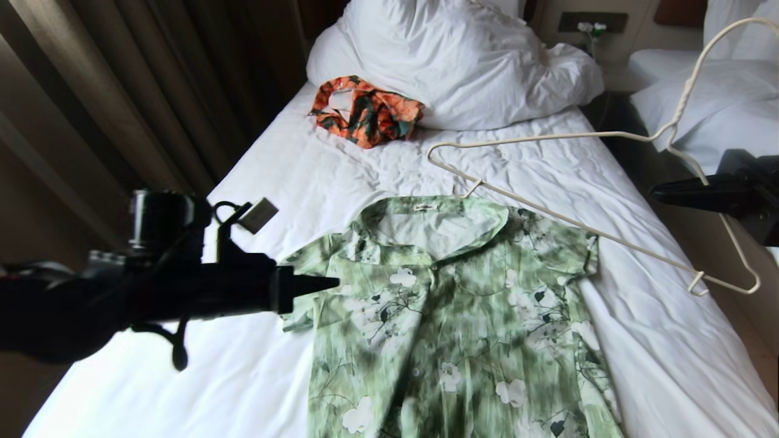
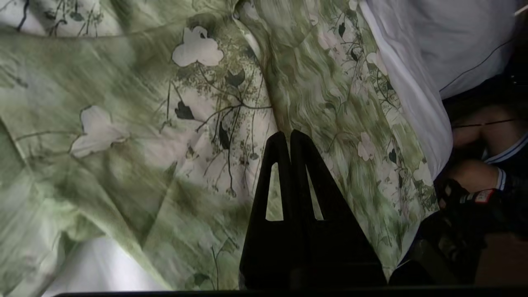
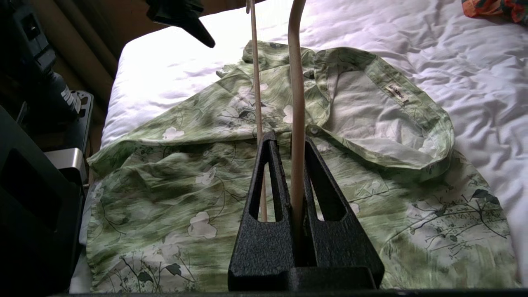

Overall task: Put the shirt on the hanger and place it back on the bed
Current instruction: Lift the shirt and hanger

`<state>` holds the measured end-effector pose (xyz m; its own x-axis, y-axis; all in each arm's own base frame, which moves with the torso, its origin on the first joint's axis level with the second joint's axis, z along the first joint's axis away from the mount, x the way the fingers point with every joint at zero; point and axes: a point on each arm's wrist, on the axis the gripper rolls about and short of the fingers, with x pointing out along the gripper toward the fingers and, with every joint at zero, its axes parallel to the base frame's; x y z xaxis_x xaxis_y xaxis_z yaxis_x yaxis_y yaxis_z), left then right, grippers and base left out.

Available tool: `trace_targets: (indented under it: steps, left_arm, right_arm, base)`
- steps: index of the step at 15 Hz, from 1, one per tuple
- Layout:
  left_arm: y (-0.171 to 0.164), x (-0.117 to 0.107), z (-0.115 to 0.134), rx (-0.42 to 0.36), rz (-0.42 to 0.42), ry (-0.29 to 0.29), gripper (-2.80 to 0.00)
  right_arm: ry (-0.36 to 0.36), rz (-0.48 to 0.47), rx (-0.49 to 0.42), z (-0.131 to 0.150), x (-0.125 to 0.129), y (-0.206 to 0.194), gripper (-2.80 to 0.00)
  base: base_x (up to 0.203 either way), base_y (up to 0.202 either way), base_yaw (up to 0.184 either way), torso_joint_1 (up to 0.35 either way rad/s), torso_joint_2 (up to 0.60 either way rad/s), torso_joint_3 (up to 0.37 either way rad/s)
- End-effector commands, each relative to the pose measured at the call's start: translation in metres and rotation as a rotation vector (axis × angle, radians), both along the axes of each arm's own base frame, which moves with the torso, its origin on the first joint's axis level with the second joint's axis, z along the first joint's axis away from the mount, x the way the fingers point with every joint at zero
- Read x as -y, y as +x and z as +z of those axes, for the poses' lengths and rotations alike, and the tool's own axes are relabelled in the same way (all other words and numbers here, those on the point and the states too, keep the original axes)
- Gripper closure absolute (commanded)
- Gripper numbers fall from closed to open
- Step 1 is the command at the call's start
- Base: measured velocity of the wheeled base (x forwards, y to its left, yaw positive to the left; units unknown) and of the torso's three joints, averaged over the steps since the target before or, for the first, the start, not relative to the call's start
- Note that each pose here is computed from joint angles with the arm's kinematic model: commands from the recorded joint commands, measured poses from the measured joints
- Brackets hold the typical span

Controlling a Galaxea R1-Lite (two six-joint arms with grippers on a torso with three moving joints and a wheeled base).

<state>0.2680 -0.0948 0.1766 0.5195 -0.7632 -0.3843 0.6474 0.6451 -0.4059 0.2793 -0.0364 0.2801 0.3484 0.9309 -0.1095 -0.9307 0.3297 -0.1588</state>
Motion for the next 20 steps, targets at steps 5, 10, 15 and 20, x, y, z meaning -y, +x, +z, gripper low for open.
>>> trace_targets:
  steps: [5, 10, 15, 20]
  left_arm:
    - [0.121, 0.086, -0.063, -0.111, -0.054, -0.039, 0.00]
    - [0.159, 0.079, -0.065, -0.080, 0.046, -0.071, -2.80]
    - [0.161, 0.063, -0.053, -0.072, 0.090, -0.078, -2.80]
    - [0.179, 0.042, -0.050, -0.034, 0.142, -0.088, -2.80]
  right_arm:
    - [0.002, -0.001, 0.010, -0.010, 0.005, 0.013, 0.00]
    - [-0.001, -0.004, 0.022, -0.017, 0.008, 0.023, 0.00]
    - [0.000, -0.003, 0.010, -0.024, 0.008, 0.029, 0.00]
    - [0.000, 0.006, 0.008, -0.024, 0.005, 0.026, 0.00]
  base:
    - [0.000, 0.000, 0.000, 0.000, 0.00, 0.000]
    - [0.000, 0.000, 0.000, 0.000, 0.00, 0.000]
    - [0.000, 0.000, 0.000, 0.000, 0.00, 0.000]
    - [0.000, 0.000, 0.000, 0.000, 0.00, 0.000]
